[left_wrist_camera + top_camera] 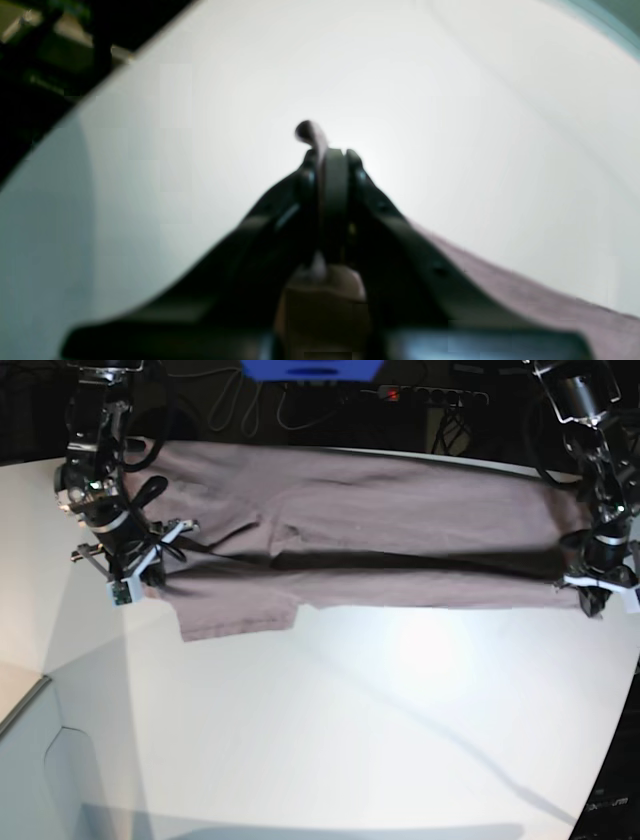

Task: Layout the t-shirt on the table in an organized manner, then fold the t-shirt properly
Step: 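Lower the folded edge onto the shirt with both grippers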

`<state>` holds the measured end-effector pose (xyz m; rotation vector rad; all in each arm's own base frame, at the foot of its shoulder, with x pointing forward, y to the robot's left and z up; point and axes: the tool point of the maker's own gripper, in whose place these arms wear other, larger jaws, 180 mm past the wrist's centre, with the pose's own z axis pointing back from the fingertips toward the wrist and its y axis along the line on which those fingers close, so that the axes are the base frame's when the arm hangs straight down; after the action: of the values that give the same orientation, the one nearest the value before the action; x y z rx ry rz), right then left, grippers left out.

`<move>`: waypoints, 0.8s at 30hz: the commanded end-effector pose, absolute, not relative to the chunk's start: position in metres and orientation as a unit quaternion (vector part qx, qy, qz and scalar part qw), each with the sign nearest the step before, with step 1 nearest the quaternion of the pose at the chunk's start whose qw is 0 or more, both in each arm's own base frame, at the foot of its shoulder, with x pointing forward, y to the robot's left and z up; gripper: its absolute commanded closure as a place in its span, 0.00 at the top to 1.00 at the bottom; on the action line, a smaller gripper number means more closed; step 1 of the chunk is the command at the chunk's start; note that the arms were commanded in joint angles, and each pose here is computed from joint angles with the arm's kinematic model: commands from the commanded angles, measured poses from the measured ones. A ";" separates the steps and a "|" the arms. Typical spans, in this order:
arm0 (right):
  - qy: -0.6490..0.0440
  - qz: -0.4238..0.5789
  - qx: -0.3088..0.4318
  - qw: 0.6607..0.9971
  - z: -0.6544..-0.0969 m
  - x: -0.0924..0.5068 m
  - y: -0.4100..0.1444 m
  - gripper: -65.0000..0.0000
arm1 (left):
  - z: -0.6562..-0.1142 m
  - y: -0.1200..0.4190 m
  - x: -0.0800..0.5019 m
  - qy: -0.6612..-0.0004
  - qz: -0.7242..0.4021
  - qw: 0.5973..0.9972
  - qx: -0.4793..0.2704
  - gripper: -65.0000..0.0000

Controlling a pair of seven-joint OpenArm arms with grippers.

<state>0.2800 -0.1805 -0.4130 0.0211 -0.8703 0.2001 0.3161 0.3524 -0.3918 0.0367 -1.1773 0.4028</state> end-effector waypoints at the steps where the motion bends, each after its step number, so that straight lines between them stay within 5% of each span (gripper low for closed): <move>1: -0.441 0.098 0.007 0.892 -0.402 0.288 -0.183 0.00 | -0.376 0.361 0.322 -0.574 0.185 0.798 0.024 0.00; 24: -0.447 0.100 0.005 0.889 -0.397 0.289 -0.183 0.00 | -0.404 0.364 0.312 -0.543 0.204 0.815 0.020 0.00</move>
<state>0.2807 -0.1807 -0.4112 0.0192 -0.8752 0.2017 0.3002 0.3541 -0.4256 0.0262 -1.0867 0.4455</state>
